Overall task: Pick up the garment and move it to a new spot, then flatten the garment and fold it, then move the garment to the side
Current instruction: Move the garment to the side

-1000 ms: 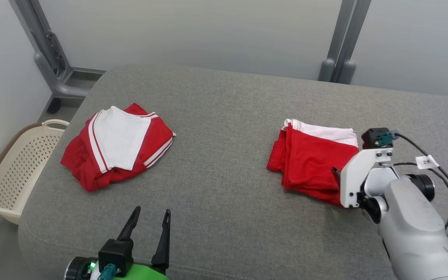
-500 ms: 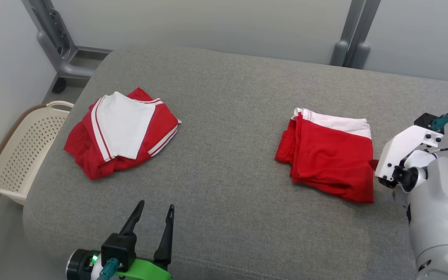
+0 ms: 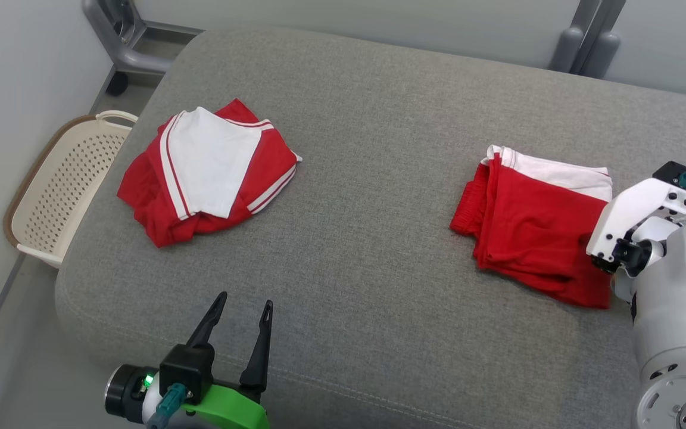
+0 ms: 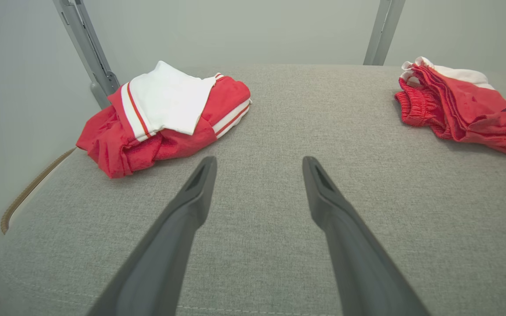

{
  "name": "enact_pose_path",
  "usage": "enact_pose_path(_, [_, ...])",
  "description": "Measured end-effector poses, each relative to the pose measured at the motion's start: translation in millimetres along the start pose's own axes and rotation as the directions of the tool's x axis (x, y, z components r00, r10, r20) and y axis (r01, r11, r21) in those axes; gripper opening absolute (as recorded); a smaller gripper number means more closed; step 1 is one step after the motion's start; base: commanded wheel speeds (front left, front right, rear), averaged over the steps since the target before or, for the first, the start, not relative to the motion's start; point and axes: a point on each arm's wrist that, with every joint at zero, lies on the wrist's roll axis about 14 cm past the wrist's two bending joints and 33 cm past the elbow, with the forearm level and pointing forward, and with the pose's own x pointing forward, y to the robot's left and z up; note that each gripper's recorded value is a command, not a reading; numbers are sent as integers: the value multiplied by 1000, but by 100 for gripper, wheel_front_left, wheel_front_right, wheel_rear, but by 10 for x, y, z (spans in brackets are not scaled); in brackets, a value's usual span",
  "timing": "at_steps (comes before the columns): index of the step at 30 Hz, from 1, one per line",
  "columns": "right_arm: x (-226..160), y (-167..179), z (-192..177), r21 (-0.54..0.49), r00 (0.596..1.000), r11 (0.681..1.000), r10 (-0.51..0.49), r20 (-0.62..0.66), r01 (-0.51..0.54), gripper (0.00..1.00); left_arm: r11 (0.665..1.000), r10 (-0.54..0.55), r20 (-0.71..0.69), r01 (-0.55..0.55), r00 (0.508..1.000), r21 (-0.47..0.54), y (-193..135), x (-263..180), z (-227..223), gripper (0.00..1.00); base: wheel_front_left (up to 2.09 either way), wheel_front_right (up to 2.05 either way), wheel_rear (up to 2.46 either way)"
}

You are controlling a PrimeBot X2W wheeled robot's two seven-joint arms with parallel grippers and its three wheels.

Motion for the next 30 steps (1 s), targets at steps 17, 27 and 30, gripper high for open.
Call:
enact_pose_path(17, [138,21,67,-37,999,999,2,54,0,0,1000,-17,-24,17,1000,10,-42,179,-68,100,0,0,0])
enact_pose_path(27, [-23,-508,124,-68,990,992,-96,108,104,0,994,-109,-7,109,994,10,-313,388,-32,100,0,0,0])
enact_pose_path(30, [-102,-805,174,-64,981,985,-150,127,159,0,989,-149,-6,149,989,12,-428,463,-33,100,0,0,0])
